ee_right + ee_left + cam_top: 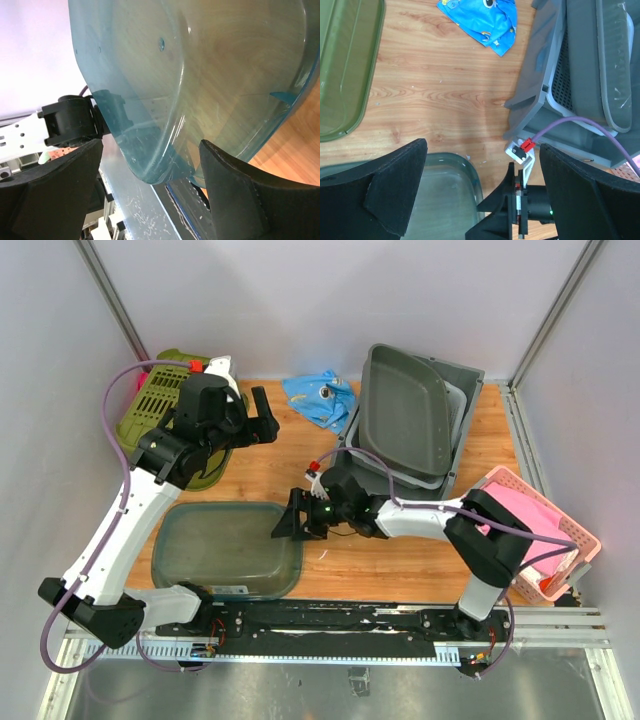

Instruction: Turn the large container upside down

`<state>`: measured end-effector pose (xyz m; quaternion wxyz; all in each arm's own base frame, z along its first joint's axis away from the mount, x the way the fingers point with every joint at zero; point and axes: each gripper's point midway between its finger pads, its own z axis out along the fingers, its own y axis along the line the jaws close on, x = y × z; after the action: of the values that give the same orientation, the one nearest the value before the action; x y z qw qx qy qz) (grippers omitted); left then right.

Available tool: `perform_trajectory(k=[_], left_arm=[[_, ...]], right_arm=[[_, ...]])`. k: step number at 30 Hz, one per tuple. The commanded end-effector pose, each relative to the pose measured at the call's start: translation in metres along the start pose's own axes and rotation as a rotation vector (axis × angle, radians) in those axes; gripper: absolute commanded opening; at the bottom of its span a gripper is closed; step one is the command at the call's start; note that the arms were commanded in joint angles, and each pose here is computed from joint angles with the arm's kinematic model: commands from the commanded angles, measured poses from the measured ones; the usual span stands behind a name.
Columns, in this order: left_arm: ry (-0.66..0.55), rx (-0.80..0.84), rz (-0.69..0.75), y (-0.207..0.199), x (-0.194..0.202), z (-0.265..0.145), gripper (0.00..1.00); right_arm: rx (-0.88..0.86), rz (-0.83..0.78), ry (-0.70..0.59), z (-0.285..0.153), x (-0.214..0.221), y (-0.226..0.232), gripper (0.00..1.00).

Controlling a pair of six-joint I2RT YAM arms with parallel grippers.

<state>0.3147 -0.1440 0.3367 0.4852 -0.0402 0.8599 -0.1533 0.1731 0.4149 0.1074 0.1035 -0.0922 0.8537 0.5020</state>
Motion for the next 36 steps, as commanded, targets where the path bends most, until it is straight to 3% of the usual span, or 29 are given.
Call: perform_trajectory(k=[1, 16, 21, 27, 31, 36], left_arm=[[-0.02, 0.005, -0.004, -0.002, -0.008, -0.003, 0.99], [-0.073, 0.004, -0.033, -0.001, -0.022, -0.022, 0.99], [-0.077, 0.01, -0.036, -0.002, -0.024, -0.026, 0.99], [-0.087, 0.018, -0.036, -0.004, -0.029, -0.027, 0.99], [-0.105, 0.021, -0.027, -0.007, -0.037, -0.028, 0.99], [-0.11, -0.039, -0.014, -0.004, -0.047, -0.008, 0.99]], right_arm=[[-0.1, 0.001, -0.016, 0.017, -0.012, 0.03, 0.8], [-0.298, -0.008, 0.081, 0.106, -0.002, 0.09, 0.77], [-0.322, -0.011, 0.094, 0.112, -0.002, 0.098, 0.77], [-0.24, -0.055, 0.021, 0.083, -0.02, 0.079, 0.77], [-0.172, -0.113, -0.044, 0.041, -0.033, 0.065, 0.77], [0.232, -0.273, -0.233, -0.058, -0.059, 0.011, 0.79]])
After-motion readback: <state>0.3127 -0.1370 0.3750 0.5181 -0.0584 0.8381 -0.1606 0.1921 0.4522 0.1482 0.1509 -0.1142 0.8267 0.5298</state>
